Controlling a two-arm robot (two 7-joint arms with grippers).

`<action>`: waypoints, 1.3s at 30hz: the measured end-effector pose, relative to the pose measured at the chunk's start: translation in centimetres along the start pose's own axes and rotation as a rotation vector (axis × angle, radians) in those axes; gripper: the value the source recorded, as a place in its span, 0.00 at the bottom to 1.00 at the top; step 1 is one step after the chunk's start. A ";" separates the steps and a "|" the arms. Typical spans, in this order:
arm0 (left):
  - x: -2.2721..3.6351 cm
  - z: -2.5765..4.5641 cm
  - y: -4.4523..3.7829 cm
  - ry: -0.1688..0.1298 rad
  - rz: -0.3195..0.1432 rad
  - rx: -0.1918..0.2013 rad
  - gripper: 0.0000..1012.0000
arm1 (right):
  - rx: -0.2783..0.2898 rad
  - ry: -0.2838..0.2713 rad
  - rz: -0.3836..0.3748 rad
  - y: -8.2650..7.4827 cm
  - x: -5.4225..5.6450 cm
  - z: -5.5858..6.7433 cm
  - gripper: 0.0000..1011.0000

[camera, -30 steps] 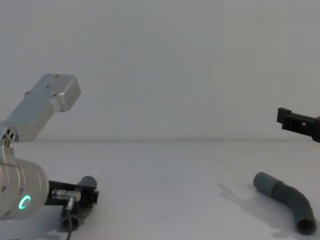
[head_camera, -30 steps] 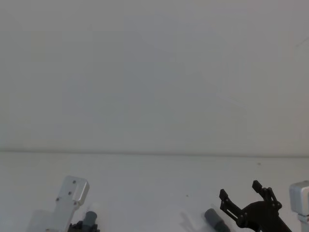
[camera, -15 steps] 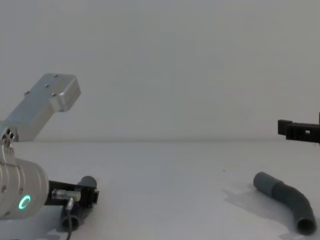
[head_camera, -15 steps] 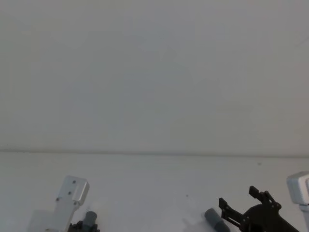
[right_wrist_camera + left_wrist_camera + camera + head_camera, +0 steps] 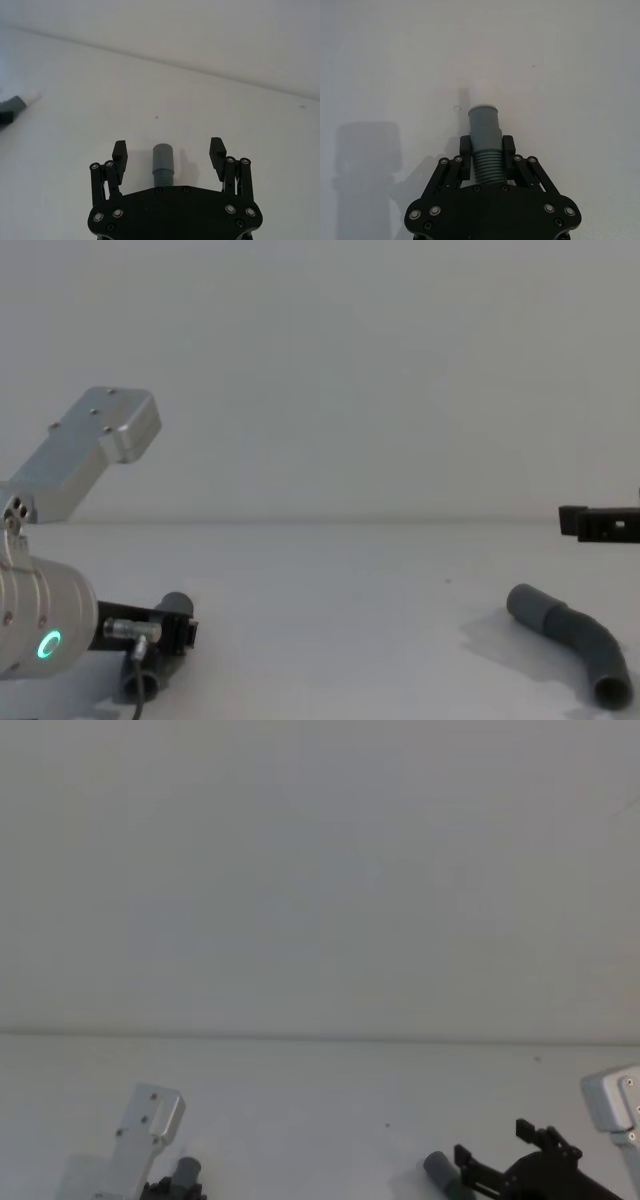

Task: Use both hands to pick up one end of the pipe from the table, align the ends, and insert them.

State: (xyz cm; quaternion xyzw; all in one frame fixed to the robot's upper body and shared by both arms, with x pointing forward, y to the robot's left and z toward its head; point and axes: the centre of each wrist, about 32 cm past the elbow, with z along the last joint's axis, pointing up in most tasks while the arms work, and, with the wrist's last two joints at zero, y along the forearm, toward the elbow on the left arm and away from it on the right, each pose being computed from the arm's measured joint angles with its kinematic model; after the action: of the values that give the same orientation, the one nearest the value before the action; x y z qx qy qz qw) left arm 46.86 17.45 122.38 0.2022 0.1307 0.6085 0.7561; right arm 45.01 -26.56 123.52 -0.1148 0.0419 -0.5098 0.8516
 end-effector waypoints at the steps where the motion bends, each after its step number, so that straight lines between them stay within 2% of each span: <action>1: 0.00 0.00 0.00 0.000 0.000 0.000 0.33 | -0.006 0.000 0.000 0.0 0.0 0.0 0.99; 26: 0.00 0.00 0.00 0.000 0.000 0.000 0.33 | -0.152 -0.009 -0.040 1.5 -0.5 -0.2 0.99; 39: -0.01 0.00 0.00 0.000 0.000 0.000 0.33 | -0.204 -0.006 -0.043 1.8 -0.9 -0.4 0.99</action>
State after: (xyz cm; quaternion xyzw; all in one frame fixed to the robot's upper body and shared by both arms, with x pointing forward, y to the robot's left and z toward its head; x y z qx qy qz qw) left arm 46.86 17.45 122.38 0.2022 0.1307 0.6085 0.7562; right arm 46.10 -25.01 122.68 -0.2035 0.0887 -0.5205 0.8245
